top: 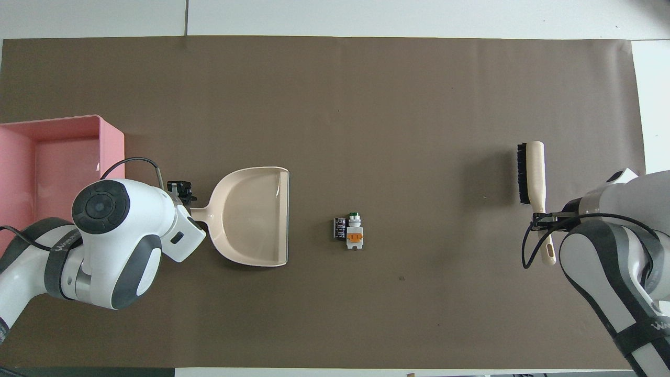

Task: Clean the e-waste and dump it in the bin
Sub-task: 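Slide the dustpan toward the component while the right gripper lifts the brush, then sweep the component into the dustpan with the brush in the right gripper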

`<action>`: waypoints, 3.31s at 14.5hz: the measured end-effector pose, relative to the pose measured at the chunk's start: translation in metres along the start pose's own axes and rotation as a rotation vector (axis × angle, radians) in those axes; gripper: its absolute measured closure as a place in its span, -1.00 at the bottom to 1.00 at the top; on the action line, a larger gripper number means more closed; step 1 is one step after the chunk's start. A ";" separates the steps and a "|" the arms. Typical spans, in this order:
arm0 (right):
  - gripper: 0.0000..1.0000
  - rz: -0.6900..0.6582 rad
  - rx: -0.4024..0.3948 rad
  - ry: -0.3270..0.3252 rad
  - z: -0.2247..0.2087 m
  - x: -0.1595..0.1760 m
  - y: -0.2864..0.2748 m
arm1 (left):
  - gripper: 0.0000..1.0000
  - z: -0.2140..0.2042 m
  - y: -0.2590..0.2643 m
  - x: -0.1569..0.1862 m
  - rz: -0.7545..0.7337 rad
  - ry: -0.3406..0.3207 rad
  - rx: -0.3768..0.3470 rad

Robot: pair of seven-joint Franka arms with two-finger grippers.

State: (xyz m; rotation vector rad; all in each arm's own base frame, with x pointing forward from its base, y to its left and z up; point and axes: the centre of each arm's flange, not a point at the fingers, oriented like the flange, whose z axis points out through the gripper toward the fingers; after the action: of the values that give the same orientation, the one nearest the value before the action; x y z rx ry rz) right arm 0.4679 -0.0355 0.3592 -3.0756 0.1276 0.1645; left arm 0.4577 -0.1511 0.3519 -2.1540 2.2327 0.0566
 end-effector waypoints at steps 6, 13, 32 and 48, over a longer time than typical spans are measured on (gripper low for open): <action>0.49 0.057 -0.050 -0.030 -0.005 -0.026 -0.167 | -0.86 0.006 0.004 0.005 -0.015 0.008 0.021; 0.49 0.126 -0.120 -0.064 0.012 -0.094 -0.273 | -0.30 0.007 0.004 0.005 -0.022 0.009 0.022; 0.49 -0.007 -0.136 -0.096 0.070 -0.134 -0.373 | 0.36 -0.032 0.002 0.063 -0.032 -0.133 0.002; 0.49 -0.038 0.283 -0.146 0.052 -0.100 -0.471 | 0.36 -0.002 0.005 0.079 0.006 -0.162 0.043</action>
State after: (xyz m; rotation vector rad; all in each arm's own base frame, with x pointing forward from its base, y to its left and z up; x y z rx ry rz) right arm 0.4039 0.4440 0.3441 -2.7707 0.0770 0.3367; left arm 0.4496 -0.2294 0.3499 -2.0411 2.1318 0.1743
